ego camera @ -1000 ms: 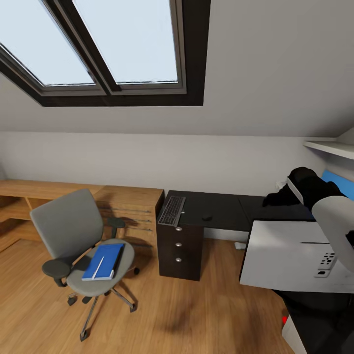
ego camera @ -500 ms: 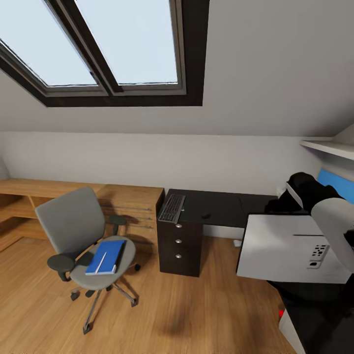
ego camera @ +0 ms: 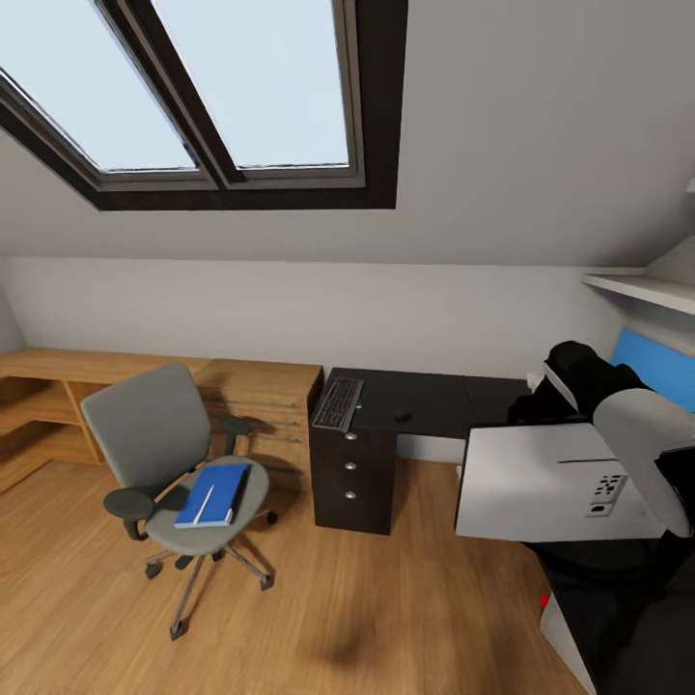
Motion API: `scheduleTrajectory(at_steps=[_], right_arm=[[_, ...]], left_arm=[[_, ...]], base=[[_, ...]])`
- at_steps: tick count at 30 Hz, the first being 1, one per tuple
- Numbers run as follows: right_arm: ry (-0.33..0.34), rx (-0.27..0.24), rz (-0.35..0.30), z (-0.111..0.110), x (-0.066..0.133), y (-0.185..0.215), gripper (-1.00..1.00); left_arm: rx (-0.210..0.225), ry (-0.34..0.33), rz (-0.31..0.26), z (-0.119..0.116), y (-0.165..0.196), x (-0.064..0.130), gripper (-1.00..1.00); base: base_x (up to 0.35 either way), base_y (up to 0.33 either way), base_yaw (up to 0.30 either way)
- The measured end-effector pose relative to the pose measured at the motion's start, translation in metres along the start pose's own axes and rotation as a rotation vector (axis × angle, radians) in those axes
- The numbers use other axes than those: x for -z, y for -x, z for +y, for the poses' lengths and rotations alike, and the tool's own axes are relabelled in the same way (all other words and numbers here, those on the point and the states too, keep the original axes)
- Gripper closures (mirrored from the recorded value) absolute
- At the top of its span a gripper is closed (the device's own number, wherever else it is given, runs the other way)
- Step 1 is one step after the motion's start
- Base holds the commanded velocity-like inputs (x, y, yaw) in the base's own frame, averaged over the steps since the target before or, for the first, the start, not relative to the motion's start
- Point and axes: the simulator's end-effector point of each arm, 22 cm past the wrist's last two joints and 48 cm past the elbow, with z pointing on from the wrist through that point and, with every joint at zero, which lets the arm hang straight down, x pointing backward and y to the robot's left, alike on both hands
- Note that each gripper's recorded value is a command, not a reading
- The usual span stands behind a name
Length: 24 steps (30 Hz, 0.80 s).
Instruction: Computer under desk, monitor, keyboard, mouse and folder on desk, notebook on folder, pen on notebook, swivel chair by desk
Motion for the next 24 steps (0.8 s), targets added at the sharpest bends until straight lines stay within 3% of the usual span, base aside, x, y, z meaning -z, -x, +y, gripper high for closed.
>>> scheduleTrajectory(at_steps=[24], right_arm=[[-0.004,0.012,-0.018,0.0019,0.0032,0.0065,-1.0]], left_arm=[[0.0,0.0,0.0,0.0,0.0,0.0,-1.0]], base=[[-0.035,0.0,0.0]])
